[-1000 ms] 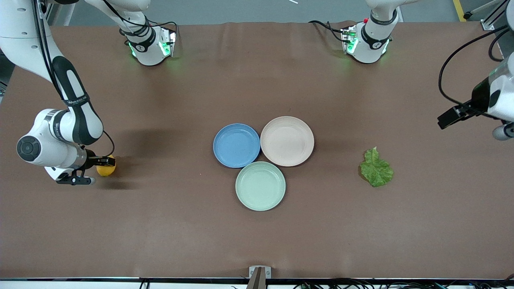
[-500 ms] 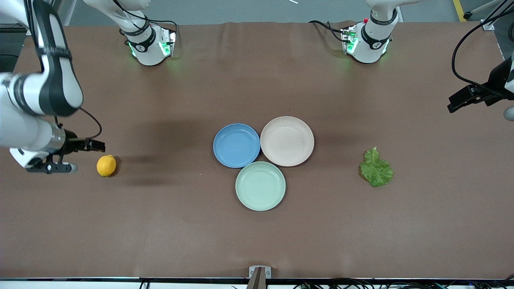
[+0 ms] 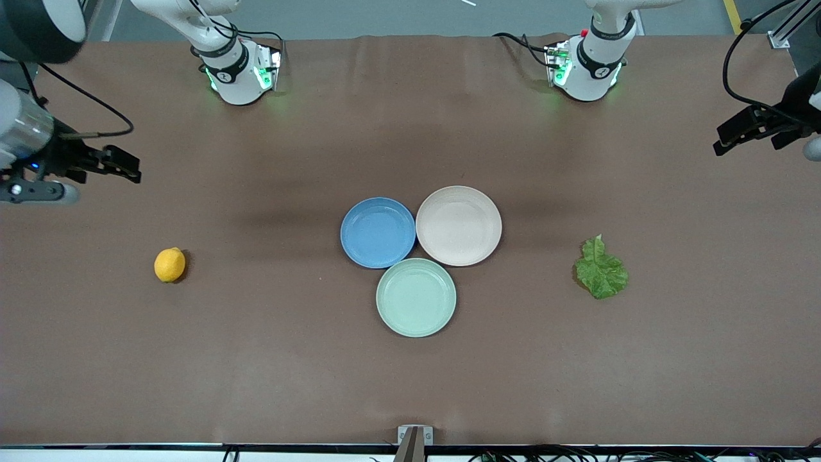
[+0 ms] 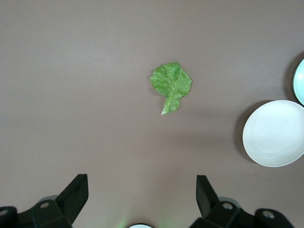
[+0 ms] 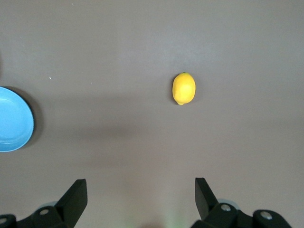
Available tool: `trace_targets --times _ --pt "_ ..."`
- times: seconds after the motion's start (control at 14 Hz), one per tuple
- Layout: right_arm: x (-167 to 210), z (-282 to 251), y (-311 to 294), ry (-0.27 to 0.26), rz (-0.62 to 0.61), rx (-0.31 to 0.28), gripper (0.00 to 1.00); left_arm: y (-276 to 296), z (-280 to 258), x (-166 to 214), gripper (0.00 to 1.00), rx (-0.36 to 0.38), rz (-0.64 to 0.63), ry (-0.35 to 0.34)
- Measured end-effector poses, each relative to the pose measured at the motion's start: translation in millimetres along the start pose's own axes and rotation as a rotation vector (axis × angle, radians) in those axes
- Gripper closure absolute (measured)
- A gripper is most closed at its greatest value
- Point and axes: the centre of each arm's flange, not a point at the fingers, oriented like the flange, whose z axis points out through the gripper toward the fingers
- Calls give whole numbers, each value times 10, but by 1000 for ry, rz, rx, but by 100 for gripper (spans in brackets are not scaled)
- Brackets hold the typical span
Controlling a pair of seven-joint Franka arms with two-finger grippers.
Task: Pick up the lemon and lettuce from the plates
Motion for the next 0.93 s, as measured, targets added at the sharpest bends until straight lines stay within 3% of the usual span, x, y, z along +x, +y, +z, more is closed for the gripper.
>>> trace_targets --times 0.93 --pt "-16 -593 91 101 17 5 0 115 -28 -8 0 -3 20 22"
